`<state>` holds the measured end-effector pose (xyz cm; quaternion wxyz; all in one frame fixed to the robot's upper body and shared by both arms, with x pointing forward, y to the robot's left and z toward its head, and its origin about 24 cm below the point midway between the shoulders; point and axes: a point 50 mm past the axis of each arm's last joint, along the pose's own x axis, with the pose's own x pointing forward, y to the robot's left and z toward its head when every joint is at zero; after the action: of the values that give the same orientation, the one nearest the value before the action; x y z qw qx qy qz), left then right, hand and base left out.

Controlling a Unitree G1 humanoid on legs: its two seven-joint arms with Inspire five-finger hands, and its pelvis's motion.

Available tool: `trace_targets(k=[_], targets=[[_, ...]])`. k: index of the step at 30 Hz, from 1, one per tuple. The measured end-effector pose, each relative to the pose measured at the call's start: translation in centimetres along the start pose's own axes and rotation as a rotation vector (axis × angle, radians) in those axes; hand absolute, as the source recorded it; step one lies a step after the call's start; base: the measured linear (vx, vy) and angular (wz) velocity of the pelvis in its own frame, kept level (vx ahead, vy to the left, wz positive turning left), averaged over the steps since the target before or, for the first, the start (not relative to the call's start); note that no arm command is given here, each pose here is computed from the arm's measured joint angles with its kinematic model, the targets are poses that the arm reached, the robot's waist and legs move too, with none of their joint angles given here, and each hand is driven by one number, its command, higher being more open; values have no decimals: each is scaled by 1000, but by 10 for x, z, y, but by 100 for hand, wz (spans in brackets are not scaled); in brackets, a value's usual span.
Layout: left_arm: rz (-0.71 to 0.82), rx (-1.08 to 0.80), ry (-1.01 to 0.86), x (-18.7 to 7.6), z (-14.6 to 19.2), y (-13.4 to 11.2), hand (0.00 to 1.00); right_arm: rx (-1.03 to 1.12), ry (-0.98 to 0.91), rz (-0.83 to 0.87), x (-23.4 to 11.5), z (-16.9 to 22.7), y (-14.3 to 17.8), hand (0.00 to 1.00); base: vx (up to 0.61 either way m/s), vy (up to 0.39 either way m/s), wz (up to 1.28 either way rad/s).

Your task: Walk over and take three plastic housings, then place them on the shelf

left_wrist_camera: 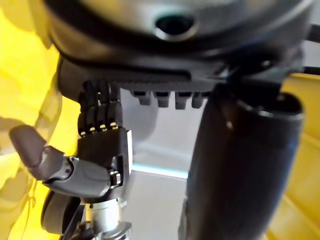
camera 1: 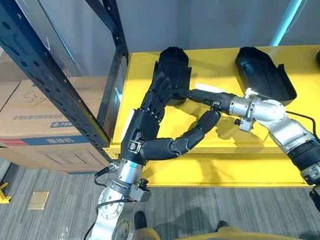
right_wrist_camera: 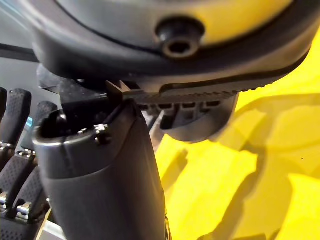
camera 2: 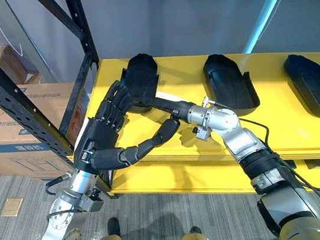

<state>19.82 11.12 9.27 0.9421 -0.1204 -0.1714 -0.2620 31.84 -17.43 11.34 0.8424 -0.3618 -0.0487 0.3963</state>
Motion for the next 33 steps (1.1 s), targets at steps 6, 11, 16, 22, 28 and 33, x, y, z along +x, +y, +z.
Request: trace_targets(k=[6,11,16,22,28,33], targets=[[-2,0,0,0,0,0,100,-31,15,60,-3,1,1,100,0,0,0],[-5,5,5,-1,0,0,100,-50,16,99,-4,3,4,100,0,0,0],[-10,11,11,-1,0,1,100,-48,17,112,-4,3,5,100,0,0,0],[-12,12,13,-1,0,2,100,-59,43,137,-11,2,7,100,0,0,0],[-18,23,22,-3,0,3,100,-43,46,156,-13,0,10,100,-1,0,-5],[-19,24,23,-3,0,3,100,-42,48,162,-13,-1,11,100,-3,-1,-2]])
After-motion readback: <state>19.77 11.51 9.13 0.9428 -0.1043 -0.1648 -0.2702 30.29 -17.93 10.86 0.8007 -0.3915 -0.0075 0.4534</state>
